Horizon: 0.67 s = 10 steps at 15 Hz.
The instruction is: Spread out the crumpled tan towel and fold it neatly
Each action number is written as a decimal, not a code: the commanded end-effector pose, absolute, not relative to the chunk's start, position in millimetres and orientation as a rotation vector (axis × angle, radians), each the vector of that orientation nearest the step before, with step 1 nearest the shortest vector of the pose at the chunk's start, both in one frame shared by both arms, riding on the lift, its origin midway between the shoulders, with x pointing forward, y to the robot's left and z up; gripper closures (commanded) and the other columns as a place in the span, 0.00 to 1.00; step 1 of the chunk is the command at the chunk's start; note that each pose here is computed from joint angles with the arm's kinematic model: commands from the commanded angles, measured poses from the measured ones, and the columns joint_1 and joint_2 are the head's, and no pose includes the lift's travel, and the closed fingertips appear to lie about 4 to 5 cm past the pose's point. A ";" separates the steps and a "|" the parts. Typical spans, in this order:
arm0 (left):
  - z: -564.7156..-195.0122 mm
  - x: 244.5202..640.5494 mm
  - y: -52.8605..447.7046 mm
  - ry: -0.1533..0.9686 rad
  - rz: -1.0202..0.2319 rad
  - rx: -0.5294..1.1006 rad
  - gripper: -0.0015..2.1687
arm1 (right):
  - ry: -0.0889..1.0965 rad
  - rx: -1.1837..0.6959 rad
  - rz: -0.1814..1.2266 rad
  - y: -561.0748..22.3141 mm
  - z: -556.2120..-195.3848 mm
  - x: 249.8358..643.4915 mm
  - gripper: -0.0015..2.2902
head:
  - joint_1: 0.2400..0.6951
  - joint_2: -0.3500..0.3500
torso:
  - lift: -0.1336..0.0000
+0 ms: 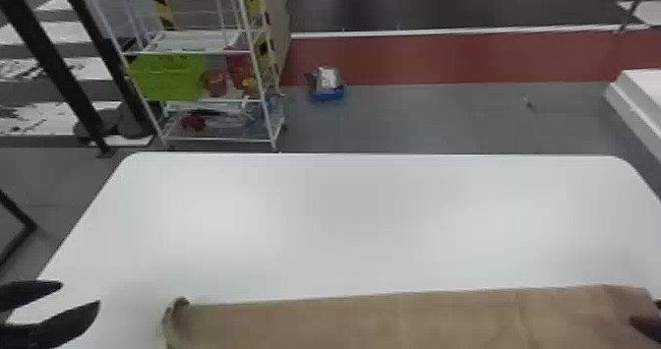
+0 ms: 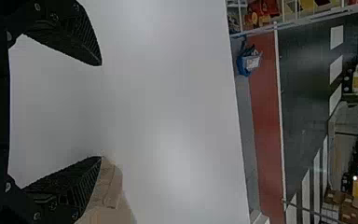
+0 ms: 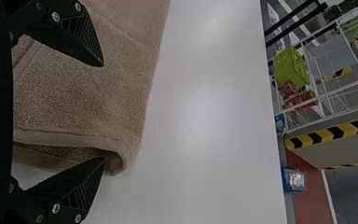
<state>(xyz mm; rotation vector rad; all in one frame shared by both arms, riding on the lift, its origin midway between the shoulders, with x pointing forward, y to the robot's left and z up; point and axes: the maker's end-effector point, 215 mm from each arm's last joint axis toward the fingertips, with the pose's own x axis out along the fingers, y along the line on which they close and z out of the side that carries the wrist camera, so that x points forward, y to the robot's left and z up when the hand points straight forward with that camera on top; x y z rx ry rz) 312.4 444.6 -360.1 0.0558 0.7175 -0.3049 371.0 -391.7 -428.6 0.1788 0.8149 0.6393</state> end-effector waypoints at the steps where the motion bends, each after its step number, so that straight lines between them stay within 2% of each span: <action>1: -360.7 303.1 433.4 0.745 -0.314 0.014 0.09 | 0.811 0.180 0.622 -398.9 -422.5 366.2 0.08 | 1.00 0.63 | 0.08; 4: -371.2 288.0 413.1 0.810 -0.333 -0.088 0.09 | 0.782 0.169 0.588 -417.3 -407.0 356.2 0.08 | 1.00 0.59 | 0.08; 5: -369.4 286.9 409.7 0.816 -0.333 -0.094 0.09 | 0.773 0.165 0.578 -422.3 -401.9 353.7 0.08 | 1.00 0.54 | 0.08; 8: -368.3 271.4 376.4 0.866 -0.343 -0.181 0.09 | 0.729 0.161 0.559 -431.5 -388.1 351.7 0.08 | 1.00 0.47 | 0.08; 10: -365.7 276.1 356.0 0.850 -0.364 -0.177 0.09 | 0.728 0.154 0.568 -427.1 -388.6 351.9 0.08 | 1.00 0.41 | 0.08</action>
